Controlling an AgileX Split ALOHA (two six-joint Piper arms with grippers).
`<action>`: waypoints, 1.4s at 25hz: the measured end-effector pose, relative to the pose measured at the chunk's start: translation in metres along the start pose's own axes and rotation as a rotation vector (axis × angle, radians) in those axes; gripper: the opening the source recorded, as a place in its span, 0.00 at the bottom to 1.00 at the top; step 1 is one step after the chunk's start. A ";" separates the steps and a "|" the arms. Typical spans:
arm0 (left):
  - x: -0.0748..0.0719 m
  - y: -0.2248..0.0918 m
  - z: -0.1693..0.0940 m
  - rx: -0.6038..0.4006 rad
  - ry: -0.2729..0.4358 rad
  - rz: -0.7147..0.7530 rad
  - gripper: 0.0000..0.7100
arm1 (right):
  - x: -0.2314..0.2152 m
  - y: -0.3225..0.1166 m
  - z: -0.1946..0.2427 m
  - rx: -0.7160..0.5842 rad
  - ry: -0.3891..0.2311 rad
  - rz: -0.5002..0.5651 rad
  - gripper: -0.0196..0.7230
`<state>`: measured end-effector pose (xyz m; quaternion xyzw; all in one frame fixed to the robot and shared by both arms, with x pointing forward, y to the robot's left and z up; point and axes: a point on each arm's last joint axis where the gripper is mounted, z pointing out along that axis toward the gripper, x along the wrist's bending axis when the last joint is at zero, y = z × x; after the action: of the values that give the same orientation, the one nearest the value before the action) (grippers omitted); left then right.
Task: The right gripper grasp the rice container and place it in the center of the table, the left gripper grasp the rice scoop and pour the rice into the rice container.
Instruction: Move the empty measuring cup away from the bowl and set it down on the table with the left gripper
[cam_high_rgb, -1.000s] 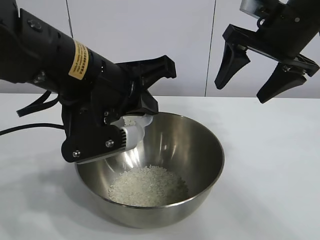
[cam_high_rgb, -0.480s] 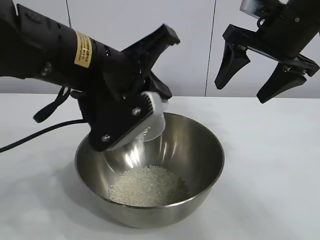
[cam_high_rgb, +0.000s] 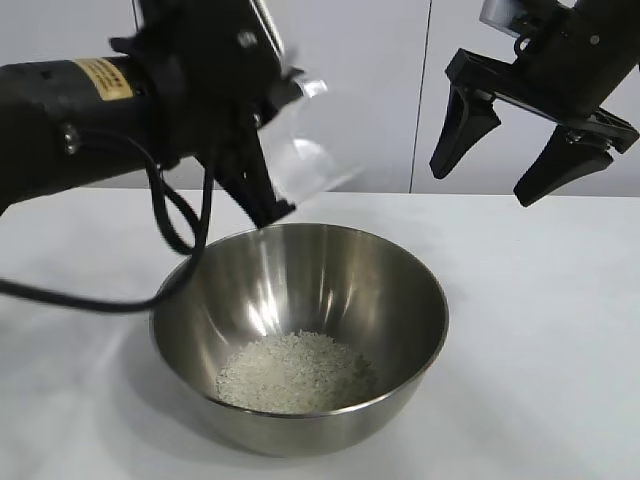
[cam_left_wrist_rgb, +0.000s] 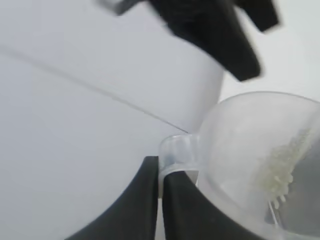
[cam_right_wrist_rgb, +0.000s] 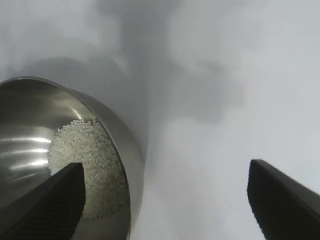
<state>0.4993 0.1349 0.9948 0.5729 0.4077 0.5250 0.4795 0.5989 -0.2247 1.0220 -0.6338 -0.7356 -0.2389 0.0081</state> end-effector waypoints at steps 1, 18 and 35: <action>0.006 -0.003 0.002 0.035 0.022 -0.016 0.01 | 0.000 0.000 0.000 0.000 0.000 0.000 0.85; 0.069 -0.096 -0.004 0.213 -0.147 -0.145 0.01 | 0.000 0.001 0.000 -0.008 -0.002 0.000 0.85; 0.045 -0.157 -0.008 0.354 -0.314 -0.097 0.01 | -0.001 0.003 0.000 -0.036 -0.009 0.000 0.85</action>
<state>0.5023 0.2125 0.8510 0.7023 0.4407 0.3265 0.4538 0.6022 -0.2252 1.0229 -0.6349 -0.7312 -0.2494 -0.0066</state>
